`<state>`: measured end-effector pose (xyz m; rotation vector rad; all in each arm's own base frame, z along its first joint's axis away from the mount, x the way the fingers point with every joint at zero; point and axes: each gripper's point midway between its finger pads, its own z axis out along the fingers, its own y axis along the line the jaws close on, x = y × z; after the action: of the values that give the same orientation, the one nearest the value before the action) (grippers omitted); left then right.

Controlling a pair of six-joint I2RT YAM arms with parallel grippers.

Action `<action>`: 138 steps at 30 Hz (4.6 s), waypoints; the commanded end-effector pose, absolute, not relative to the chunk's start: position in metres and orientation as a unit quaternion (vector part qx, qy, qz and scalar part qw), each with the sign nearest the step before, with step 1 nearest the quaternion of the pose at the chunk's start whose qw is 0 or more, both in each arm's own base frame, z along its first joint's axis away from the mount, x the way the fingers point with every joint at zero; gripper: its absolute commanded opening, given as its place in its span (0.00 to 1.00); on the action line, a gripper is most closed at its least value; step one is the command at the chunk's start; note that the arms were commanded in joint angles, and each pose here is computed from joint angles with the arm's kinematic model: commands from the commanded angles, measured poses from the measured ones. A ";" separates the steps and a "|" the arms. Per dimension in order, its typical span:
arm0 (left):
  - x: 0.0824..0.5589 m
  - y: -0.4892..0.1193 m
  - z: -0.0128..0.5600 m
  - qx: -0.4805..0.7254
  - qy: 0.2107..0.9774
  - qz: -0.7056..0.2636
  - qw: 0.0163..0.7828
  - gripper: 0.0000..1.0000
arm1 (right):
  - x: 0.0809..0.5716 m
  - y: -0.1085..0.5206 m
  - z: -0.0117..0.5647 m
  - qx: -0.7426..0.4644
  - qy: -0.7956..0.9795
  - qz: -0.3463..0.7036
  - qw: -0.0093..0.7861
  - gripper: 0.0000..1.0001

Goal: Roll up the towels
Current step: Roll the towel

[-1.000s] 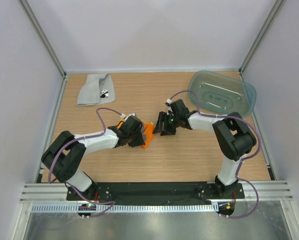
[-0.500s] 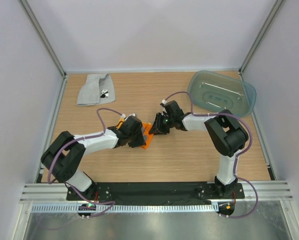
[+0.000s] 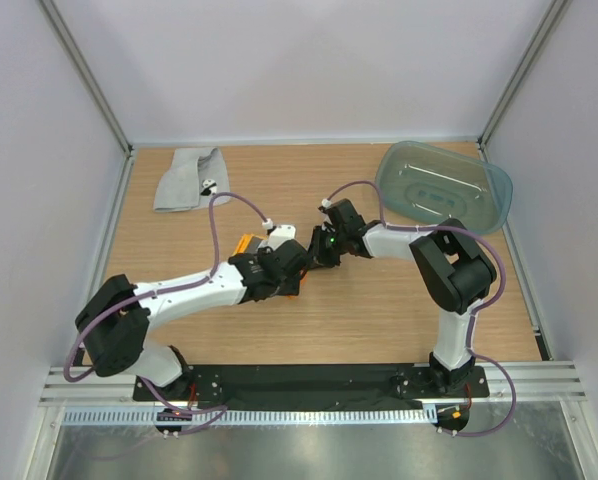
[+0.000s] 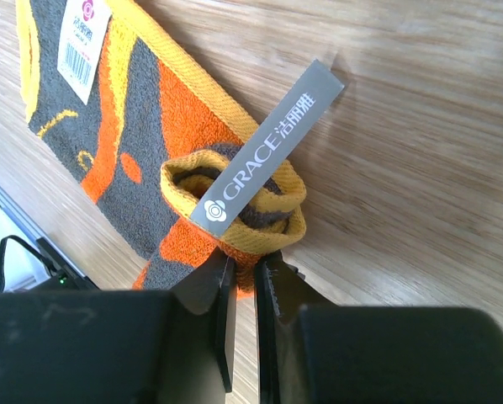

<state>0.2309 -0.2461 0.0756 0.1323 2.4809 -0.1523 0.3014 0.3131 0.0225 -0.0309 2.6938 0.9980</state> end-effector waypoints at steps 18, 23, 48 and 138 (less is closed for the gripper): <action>0.239 -0.304 0.059 0.194 0.905 -0.090 0.368 0.59 | 0.300 0.310 0.055 -0.057 0.930 0.330 0.151 0.11; 0.237 -0.296 0.040 0.190 0.912 -0.070 0.358 0.58 | 0.299 0.310 0.053 -0.058 0.931 0.329 0.149 0.11; 0.215 -0.259 -0.018 0.172 0.937 -0.010 0.304 0.06 | 0.310 0.303 0.055 -0.056 0.938 0.310 0.146 0.16; 0.214 -0.193 0.018 -0.206 0.911 -0.321 0.155 0.17 | 0.267 0.337 0.040 -0.056 0.941 0.286 0.172 0.22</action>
<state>0.2232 -0.2182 0.0337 -0.6599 2.5179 -1.1610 0.2614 0.3596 0.0325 -0.1227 2.6469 0.9824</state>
